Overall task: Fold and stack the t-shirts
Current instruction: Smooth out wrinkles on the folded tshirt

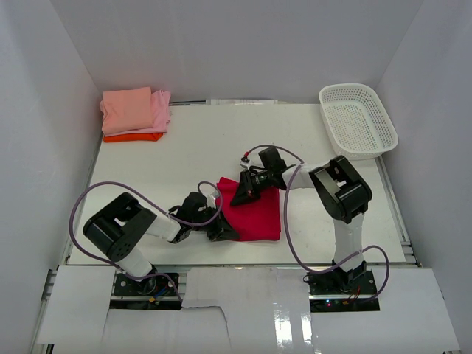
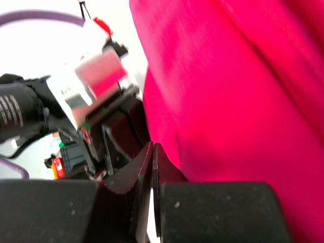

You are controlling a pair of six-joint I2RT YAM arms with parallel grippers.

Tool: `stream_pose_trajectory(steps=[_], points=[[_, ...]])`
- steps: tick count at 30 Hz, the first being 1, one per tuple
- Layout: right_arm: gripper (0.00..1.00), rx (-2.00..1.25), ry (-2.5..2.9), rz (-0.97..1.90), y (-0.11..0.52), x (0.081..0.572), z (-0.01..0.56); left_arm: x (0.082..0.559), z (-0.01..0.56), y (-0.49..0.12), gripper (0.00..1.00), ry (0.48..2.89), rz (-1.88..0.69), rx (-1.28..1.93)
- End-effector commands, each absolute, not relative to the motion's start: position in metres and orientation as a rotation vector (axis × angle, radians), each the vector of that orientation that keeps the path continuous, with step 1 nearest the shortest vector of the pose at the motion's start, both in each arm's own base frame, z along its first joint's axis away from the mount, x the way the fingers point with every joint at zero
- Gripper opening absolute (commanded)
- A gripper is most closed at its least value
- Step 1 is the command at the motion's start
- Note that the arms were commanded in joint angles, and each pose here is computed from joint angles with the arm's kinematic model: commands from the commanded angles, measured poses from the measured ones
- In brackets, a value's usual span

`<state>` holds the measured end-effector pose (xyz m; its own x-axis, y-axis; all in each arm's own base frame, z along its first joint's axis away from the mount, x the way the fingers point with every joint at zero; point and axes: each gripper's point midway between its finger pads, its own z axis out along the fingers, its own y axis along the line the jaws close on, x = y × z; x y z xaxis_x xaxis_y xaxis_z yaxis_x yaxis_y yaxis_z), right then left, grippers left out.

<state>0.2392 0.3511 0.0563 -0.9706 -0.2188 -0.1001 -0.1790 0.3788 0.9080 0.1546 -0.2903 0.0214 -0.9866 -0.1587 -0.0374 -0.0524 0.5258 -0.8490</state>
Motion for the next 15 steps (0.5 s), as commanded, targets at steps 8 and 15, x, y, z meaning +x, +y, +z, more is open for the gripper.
stream_pose_trajectory(steps=[8, 15], points=[[0.08, 0.477, -2.720, -1.702, 0.372, 0.290, 0.044, 0.145, 0.005, -0.277, 0.00, 2.709, -1.392, -0.248], [0.08, 0.478, -2.881, -1.622, 0.374, 0.322, 0.020, 0.144, 0.006, -0.275, 0.00, 2.709, -1.396, -0.257]])
